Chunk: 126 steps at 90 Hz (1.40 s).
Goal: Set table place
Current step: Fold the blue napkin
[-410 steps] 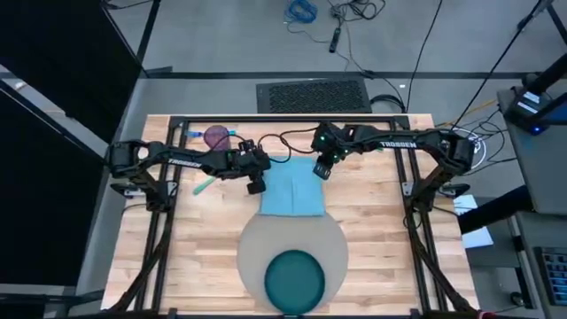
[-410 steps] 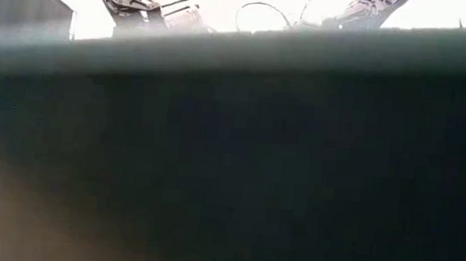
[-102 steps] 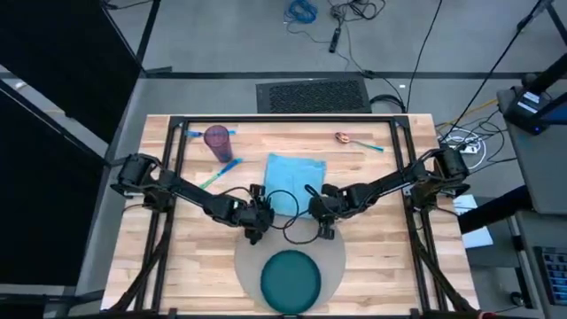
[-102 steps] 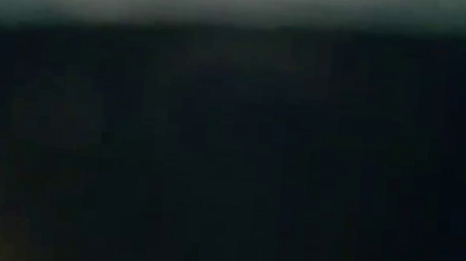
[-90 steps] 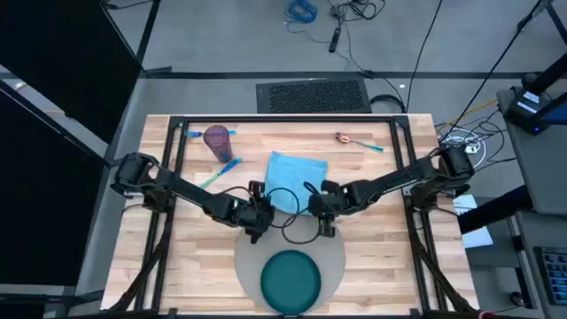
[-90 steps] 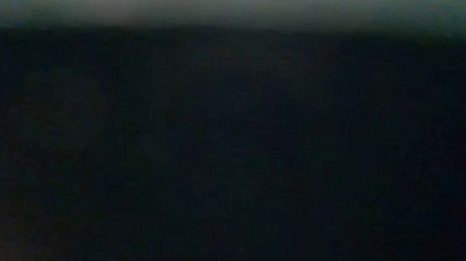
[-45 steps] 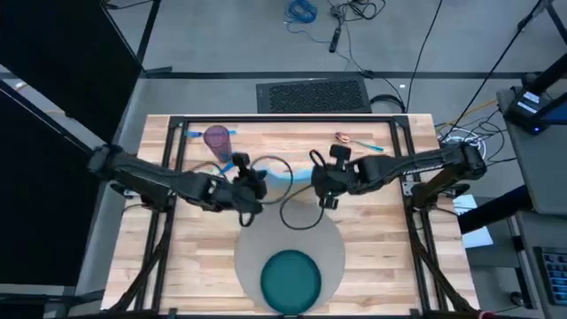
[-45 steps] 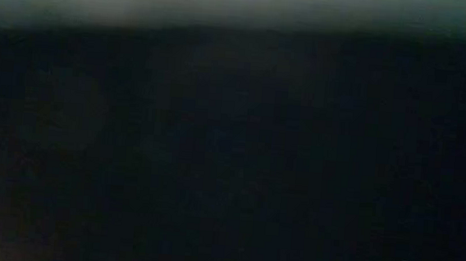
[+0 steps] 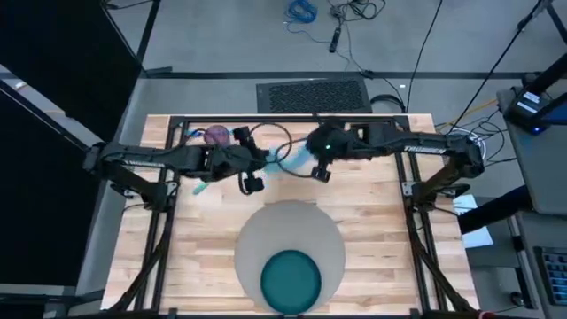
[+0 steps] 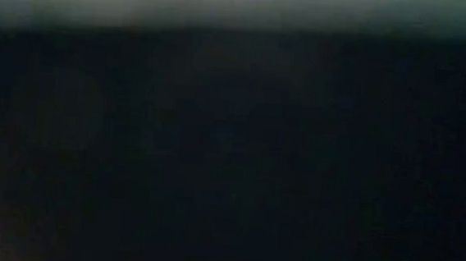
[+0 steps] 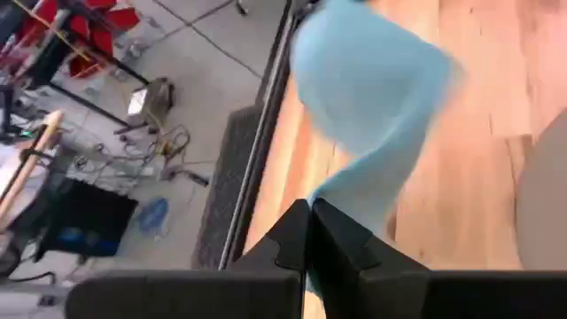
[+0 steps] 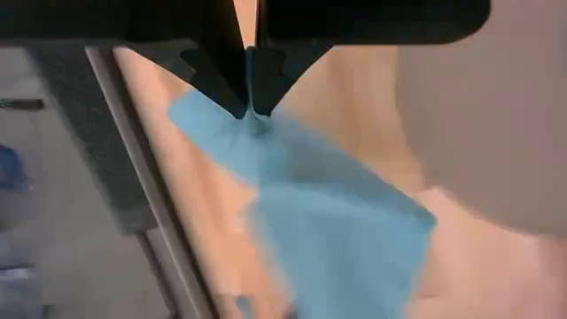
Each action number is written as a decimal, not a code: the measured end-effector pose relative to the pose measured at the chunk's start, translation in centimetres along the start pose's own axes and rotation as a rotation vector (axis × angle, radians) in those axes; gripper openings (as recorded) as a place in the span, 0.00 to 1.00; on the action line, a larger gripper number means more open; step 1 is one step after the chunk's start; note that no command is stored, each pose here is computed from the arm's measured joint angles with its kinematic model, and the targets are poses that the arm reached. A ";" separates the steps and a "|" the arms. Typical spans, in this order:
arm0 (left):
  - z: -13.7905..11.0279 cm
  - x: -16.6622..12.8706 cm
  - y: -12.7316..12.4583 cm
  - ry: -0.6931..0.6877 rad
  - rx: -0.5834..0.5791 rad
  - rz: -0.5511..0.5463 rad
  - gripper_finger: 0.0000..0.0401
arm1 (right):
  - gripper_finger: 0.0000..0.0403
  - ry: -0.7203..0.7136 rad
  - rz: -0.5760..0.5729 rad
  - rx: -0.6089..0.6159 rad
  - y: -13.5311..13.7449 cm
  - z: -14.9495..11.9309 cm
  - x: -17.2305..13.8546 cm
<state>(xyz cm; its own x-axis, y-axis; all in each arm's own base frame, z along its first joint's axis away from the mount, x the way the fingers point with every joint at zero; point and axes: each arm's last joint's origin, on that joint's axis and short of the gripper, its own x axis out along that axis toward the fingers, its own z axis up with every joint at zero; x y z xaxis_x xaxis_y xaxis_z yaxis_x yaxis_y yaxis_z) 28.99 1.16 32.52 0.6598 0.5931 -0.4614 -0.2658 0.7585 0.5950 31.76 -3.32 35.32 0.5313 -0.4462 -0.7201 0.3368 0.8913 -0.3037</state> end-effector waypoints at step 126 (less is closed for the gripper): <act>-3.2 2.5 -2.2 0.147 0.004 -0.275 0.00 | 0.00 0.195 0.141 0.038 0.9 -3.0 3.4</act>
<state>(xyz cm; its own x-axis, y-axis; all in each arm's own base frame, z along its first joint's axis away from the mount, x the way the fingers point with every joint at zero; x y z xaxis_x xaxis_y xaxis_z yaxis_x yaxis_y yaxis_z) 29.02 1.84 27.96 0.5975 0.3991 -0.6955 -0.0884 0.8948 0.4375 31.55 -3.80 30.77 0.4159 -0.2905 -0.8618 0.3009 0.9382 -0.1710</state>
